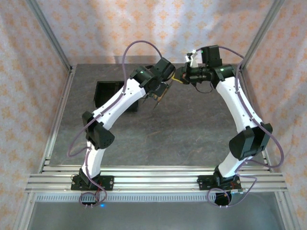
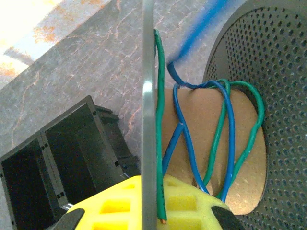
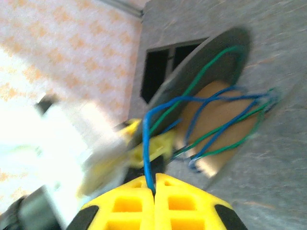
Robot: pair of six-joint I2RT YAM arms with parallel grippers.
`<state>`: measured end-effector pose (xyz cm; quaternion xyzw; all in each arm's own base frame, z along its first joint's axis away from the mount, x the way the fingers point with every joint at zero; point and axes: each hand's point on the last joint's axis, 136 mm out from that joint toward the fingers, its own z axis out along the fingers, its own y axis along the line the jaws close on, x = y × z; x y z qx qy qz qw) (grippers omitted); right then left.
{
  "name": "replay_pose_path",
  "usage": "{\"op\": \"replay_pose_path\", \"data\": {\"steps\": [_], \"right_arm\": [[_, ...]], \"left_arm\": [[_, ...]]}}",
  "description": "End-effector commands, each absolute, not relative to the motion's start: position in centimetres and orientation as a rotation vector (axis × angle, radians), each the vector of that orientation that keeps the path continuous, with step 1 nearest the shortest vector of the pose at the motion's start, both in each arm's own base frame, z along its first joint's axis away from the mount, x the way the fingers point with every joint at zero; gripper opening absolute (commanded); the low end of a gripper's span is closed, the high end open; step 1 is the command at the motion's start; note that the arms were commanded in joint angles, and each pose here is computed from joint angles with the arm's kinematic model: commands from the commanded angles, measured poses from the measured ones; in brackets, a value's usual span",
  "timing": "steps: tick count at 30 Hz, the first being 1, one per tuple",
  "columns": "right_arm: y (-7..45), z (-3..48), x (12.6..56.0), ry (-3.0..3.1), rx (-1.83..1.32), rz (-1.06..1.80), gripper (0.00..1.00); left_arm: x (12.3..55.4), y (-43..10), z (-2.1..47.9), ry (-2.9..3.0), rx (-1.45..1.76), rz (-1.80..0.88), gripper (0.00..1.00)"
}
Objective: Wrap the cables
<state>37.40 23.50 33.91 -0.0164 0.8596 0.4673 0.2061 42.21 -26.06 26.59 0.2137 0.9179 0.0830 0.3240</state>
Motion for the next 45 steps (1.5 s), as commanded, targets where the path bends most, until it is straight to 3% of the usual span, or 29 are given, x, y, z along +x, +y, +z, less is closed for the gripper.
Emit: {"op": "replay_pose_path", "data": {"steps": [1, 10, 17, 21, 27, 40, 45], "right_arm": [[25.5, 38.0, 33.9, 2.288, -0.142, 1.367, 0.00], [26.0, 34.2, 31.1, 2.331, -0.021, 1.275, 0.00], [30.4, 33.6, 27.9, 2.288, -0.130, 1.352, 0.00], [32.6, 29.0, 26.7, 2.347, -0.199, 1.212, 0.00], [30.8, 19.9, 28.0, 2.344, -0.130, 0.954, 0.00], [32.5, 20.4, 27.5, 2.154, -0.411, 0.827, 0.00], [31.7, 17.7, 27.6, 2.147, -0.541, 0.554, 0.00]], "left_arm": [[43.4, -23.7, 29.6, 2.373, 0.284, 0.214, 0.00], [44.7, -21.3, 30.7, 2.362, -0.013, 0.070, 0.00], [45.3, -20.1, 30.9, 2.340, -0.171, 0.041, 0.00], [45.7, -19.4, 31.3, 2.320, -0.301, -0.050, 0.00], [45.7, -18.9, 32.3, 2.309, -0.380, -0.188, 0.00], [45.5, -21.1, 32.3, 2.299, -0.508, -0.618, 0.00], [45.5, -21.7, 32.3, 2.283, -0.542, -0.765, 0.00]]}}
